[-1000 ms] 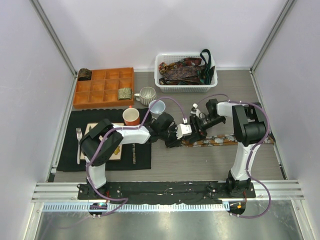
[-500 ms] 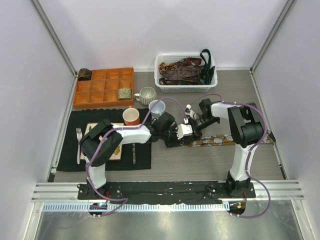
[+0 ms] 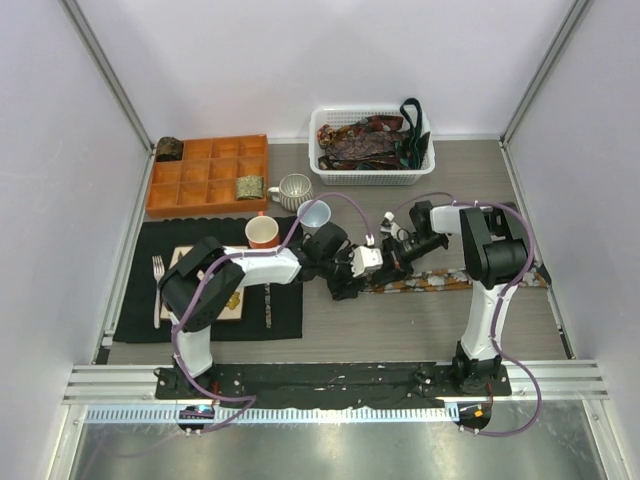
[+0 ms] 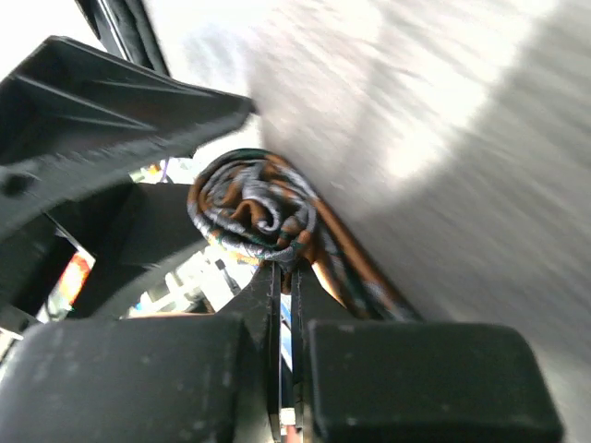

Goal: Roll the ties
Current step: Roll the tie at the center of the board.

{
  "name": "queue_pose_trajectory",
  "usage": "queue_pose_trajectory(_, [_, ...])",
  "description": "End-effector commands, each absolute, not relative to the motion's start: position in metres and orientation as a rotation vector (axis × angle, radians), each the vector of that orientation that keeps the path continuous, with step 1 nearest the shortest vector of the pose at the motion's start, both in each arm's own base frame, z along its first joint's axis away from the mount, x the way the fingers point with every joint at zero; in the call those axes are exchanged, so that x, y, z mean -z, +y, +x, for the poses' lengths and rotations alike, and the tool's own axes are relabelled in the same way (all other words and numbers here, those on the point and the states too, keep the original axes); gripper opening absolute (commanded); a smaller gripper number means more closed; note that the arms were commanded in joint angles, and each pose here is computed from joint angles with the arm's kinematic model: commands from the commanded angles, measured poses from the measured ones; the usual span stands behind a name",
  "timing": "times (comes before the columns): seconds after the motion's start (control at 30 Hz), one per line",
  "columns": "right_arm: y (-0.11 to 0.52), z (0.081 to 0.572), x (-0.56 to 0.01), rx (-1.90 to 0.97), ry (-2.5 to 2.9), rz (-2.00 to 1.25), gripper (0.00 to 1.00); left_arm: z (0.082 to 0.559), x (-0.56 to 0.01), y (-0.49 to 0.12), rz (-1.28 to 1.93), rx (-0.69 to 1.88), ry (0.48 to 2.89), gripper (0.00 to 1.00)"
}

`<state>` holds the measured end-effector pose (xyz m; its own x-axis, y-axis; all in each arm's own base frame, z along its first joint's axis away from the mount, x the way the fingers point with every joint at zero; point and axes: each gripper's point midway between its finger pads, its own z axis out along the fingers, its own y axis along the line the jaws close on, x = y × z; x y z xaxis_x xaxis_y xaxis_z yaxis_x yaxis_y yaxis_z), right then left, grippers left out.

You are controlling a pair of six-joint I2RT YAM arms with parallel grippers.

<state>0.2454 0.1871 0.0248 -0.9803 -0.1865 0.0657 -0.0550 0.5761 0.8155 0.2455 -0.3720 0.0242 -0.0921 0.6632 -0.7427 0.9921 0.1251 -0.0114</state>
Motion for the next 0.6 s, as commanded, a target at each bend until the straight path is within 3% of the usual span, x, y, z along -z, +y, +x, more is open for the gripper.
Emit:
queue_pose_trajectory(0.0, [0.168,0.242,0.002,1.258,-2.698,0.234,0.01,0.245,-0.041,-0.379,1.568,0.804,1.770,0.67])
queue_pose_trajectory(0.17, [0.164,0.241,0.011,1.247,-2.676,0.216,0.01,0.250,-0.044,-0.391,1.557,0.827,1.712,0.76])
queue_pose_trajectory(0.33, [0.165,0.242,0.016,1.253,-2.652,0.202,0.01,0.251,-0.043,-0.405,1.558,0.863,1.658,0.77])
queue_pose_trajectory(0.43, [0.168,0.241,0.015,1.274,-2.638,0.203,0.01,0.251,-0.040,-0.413,1.559,0.857,1.642,0.76])
queue_pose_trajectory(0.57, [0.172,0.242,0.011,1.299,-2.630,0.214,0.01,0.258,-0.036,-0.415,1.559,0.817,1.652,0.64])
